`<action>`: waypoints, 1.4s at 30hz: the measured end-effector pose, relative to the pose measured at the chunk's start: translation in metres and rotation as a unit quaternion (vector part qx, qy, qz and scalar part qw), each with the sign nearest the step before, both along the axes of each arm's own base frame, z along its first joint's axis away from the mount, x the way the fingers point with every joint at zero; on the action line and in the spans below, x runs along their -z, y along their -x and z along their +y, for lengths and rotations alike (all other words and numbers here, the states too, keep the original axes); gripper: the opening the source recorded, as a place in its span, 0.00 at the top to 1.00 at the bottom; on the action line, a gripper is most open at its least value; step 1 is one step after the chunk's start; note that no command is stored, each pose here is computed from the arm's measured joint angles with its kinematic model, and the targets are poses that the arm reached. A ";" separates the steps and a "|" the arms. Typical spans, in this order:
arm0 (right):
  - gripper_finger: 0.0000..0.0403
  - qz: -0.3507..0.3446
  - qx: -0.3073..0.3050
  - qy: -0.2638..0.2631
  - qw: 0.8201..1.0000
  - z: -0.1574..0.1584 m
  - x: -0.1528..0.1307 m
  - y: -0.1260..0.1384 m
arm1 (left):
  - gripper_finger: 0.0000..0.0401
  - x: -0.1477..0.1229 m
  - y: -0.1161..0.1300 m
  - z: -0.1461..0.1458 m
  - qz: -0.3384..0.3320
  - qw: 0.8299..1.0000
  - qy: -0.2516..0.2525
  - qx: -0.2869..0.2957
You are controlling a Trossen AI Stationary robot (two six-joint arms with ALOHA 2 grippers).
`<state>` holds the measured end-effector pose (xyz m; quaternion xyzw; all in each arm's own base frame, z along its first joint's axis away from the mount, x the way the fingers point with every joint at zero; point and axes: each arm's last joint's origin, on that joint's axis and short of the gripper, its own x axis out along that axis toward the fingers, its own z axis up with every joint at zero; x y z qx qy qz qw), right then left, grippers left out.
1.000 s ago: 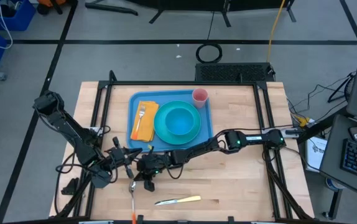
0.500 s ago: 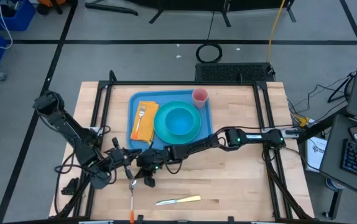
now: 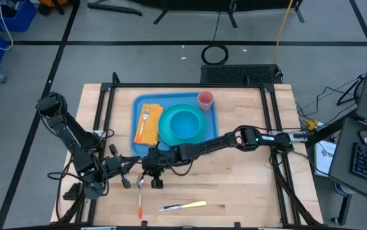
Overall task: Set up tray
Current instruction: Put the orange spoon on the yellow napkin to the right of the orange fork on the blue serving tray
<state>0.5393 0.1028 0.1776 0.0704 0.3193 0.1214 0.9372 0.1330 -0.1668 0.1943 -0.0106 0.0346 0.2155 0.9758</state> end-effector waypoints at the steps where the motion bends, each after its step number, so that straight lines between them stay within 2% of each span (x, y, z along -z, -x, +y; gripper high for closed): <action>1: 1.00 0.004 0.002 0.001 1.000 -0.003 -0.007 0.002 | 0.94 0.000 0.001 -0.001 0.001 1.000 0.001 0.003; 6: 1.00 0.009 0.041 0.042 0.998 -0.025 -0.043 0.014 | 0.94 0.000 0.001 -0.001 -0.001 1.000 0.005 0.004; 11: 1.00 0.024 0.086 0.067 0.994 -0.063 -0.073 0.026 | 0.94 0.000 0.001 -0.001 0.001 1.000 0.002 0.004; 17: 1.00 -0.005 0.153 0.050 0.987 -0.122 -0.114 0.041 | 0.94 0.001 0.001 -0.001 0.002 1.000 0.008 0.009; 20: 1.00 -0.012 0.183 0.029 0.983 -0.152 -0.126 0.048 | 0.94 0.001 0.001 -0.001 0.003 1.000 0.010 0.011; 25: 1.00 -0.013 0.163 -0.044 0.986 -0.184 -0.129 0.053 | 0.94 0.002 0.001 -0.001 0.007 1.000 0.005 0.013; 29: 1.00 -0.009 0.122 -0.074 0.990 -0.184 -0.129 0.054 | 0.94 0.003 0.001 0.000 0.013 1.000 0.005 0.017; 33: 1.00 -0.013 0.111 -0.070 0.991 -0.180 -0.129 0.053 | 0.94 0.004 0.001 0.000 0.018 1.000 0.009 0.023; 35: 1.00 0.001 0.113 -0.095 0.989 -0.179 -0.128 0.054 | 0.94 0.005 0.001 0.000 0.018 1.000 0.011 0.022; 37: 1.00 0.019 0.088 -0.112 0.990 -0.176 -0.126 0.056 | 0.94 0.005 0.001 0.000 0.018 0.999 0.015 0.024; 42: 0.98 0.057 0.035 -0.111 0.992 -0.149 -0.102 0.056 | 0.94 0.005 0.001 0.000 0.022 0.999 0.016 0.028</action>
